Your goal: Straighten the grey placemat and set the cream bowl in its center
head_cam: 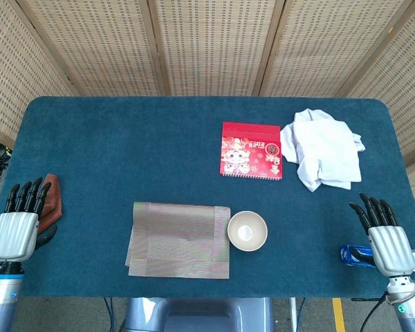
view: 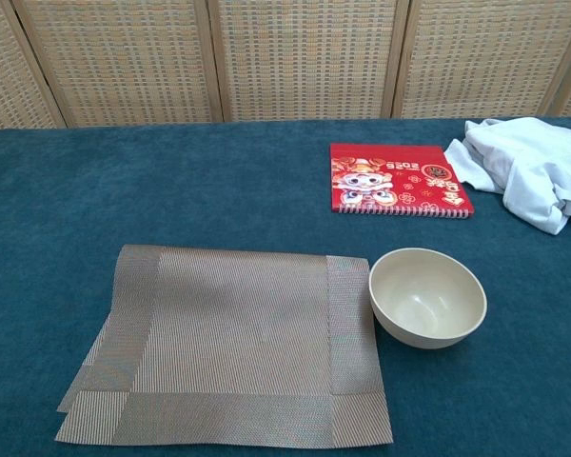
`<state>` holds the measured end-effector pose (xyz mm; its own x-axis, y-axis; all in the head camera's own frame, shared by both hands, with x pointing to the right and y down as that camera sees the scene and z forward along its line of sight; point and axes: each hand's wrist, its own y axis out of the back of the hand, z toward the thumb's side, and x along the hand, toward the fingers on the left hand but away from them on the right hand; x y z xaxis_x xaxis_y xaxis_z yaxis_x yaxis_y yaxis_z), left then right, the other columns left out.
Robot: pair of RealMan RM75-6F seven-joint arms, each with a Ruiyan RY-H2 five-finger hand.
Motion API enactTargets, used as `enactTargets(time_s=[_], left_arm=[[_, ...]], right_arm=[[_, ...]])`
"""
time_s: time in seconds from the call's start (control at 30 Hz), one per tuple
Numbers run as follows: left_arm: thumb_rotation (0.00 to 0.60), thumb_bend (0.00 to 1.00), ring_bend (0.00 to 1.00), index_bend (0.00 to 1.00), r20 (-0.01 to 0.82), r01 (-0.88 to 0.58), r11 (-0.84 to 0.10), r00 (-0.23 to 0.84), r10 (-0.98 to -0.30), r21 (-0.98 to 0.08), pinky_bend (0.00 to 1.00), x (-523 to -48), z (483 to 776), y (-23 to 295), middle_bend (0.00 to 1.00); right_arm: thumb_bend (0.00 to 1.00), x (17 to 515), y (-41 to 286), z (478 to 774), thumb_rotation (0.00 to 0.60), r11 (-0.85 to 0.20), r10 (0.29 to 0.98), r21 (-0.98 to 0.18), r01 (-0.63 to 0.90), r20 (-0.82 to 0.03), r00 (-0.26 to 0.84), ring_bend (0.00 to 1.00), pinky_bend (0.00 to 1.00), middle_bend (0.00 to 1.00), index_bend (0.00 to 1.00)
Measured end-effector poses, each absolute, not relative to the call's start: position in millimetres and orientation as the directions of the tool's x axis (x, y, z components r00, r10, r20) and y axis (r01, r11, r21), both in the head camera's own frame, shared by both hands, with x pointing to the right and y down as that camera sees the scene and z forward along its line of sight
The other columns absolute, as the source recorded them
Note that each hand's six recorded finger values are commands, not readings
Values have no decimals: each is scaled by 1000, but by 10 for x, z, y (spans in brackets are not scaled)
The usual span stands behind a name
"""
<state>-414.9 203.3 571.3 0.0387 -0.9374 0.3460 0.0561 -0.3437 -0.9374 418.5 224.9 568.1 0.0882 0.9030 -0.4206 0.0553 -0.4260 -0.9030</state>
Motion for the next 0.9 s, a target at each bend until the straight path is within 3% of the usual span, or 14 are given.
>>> enactTargets(time_s=[0.9], left_arm=[[600, 236, 0, 0, 355, 45, -353, 72, -932, -935, 0, -4069, 5735, 2024, 0]], right_arm=[[268, 4243, 2254, 5655, 600, -418, 908, -907, 52, -414, 68, 0, 0, 0, 156]])
